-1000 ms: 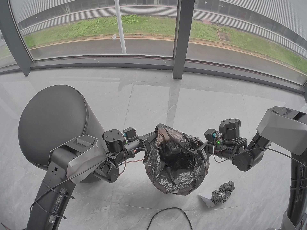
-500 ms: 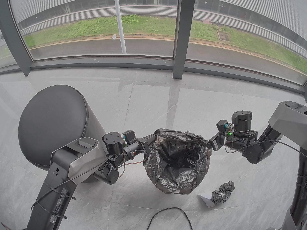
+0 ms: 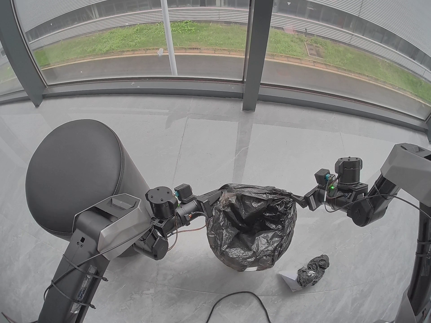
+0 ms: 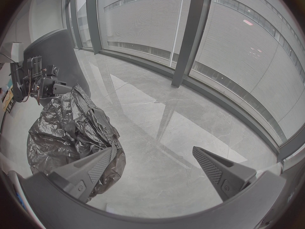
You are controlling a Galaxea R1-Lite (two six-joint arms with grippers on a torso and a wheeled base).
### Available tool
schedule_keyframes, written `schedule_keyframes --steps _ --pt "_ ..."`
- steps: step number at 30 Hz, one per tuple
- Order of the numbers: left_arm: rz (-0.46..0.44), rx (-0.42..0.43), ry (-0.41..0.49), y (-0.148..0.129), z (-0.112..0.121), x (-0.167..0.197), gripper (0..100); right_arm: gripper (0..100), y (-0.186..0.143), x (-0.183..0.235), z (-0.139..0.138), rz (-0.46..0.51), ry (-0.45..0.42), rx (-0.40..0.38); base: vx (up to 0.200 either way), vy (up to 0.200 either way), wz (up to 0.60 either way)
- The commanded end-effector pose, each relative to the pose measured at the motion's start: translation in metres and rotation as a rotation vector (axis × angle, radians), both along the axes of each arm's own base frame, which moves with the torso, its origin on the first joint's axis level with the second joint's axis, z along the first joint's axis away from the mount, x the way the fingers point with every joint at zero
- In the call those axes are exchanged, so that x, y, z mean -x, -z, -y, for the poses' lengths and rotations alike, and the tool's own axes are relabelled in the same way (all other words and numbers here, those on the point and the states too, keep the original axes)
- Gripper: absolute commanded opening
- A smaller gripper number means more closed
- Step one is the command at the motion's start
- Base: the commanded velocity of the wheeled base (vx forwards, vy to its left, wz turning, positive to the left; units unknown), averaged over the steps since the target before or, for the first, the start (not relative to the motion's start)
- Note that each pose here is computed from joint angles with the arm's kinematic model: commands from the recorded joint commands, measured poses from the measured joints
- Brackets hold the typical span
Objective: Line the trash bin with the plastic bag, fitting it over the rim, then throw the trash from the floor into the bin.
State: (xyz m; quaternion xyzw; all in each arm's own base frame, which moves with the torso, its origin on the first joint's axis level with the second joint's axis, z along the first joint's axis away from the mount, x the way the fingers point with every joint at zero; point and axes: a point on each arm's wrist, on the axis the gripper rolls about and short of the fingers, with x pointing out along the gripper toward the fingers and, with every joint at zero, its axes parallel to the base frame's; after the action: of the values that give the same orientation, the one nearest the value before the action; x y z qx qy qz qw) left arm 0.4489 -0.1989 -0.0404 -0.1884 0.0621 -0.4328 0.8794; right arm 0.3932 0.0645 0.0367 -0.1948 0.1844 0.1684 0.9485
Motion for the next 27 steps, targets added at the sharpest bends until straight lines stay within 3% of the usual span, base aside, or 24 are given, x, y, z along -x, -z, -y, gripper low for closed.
schedule_keyframes --steps 1,9,24,27 --pt "-0.006 -0.002 0.001 0.002 0.000 0.000 0 100 0.014 -0.011 -0.002 -0.011 -0.002 -0.001 0.000 0.000 0.00" --pt "-0.001 -0.001 -0.016 0.002 -0.005 -0.009 0 100 0.026 -0.017 -0.015 -0.021 -0.029 -0.009 0.000 0.000 0.00" --pt "-0.027 0.001 -0.023 0.002 -0.007 -0.017 0 100 -0.004 -0.006 -0.016 0.026 -0.030 -0.037 0.000 0.000 0.00" --pt "-0.036 -0.003 -0.025 0.000 -0.009 -0.020 0 100 -0.007 -0.005 -0.017 0.031 -0.029 -0.040 -0.200 0.000 0.00"
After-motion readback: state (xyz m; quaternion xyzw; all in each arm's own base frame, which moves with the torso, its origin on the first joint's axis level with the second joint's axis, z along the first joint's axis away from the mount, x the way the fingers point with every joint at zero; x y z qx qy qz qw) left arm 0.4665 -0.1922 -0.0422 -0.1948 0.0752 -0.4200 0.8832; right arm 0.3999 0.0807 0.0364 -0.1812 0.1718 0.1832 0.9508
